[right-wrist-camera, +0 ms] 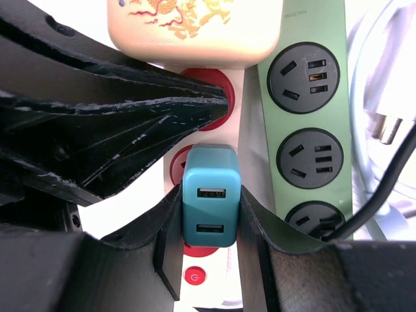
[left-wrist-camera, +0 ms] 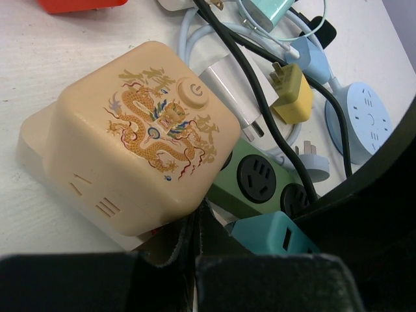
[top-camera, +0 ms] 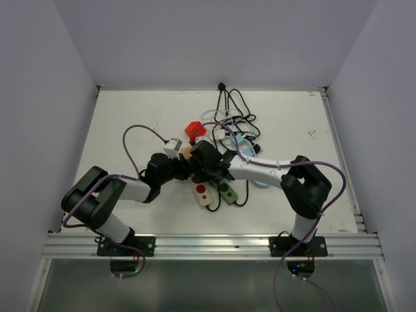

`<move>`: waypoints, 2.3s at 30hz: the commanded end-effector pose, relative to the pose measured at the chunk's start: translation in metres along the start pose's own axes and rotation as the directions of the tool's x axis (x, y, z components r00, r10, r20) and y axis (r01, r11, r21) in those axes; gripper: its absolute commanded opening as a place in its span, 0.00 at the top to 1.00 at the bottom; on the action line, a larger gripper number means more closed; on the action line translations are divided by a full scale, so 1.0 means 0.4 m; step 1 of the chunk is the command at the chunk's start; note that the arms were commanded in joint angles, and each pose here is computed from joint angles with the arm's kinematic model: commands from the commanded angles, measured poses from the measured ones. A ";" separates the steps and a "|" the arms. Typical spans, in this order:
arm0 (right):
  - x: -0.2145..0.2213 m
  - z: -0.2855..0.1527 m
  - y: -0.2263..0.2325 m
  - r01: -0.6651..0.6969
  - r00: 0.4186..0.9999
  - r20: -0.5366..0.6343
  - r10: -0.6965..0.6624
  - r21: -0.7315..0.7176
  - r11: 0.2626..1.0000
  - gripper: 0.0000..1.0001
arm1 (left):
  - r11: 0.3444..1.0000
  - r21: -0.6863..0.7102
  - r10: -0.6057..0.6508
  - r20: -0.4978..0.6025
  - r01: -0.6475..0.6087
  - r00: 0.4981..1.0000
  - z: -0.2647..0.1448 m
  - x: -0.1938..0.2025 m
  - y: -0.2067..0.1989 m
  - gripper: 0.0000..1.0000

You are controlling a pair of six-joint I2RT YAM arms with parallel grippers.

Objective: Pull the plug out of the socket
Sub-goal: Remove the plug from the socket.

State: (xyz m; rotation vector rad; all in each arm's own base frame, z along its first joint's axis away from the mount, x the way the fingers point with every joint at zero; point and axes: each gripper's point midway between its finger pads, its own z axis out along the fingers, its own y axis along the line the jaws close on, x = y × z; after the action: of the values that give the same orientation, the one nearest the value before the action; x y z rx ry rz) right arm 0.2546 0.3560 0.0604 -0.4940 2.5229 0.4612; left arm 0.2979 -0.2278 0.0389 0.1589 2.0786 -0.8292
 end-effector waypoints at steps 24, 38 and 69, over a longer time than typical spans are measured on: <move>-0.069 -0.096 0.176 -0.064 0.997 0.024 0.075 -0.318 0.946 1.00 | 0.979 -0.204 -0.055 -0.284 -0.004 0.957 -0.052 0.207 0.128 1.00; -0.067 -0.085 0.153 0.112 0.992 0.060 -0.115 0.048 0.993 1.00 | 0.979 -0.205 -0.055 -0.287 -0.005 0.956 -0.051 0.208 0.129 1.00; -0.066 -0.101 0.191 0.149 0.985 0.073 -0.154 0.067 0.987 1.00 | 0.974 -0.227 -0.064 -0.298 -0.006 0.952 -0.046 0.216 0.141 1.00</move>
State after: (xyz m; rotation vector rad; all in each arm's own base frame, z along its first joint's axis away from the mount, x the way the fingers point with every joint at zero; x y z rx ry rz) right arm 0.2508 0.3606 0.0647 -0.5389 2.5107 0.1638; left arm 0.2997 -0.2328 0.0367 0.1620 2.0956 -0.8528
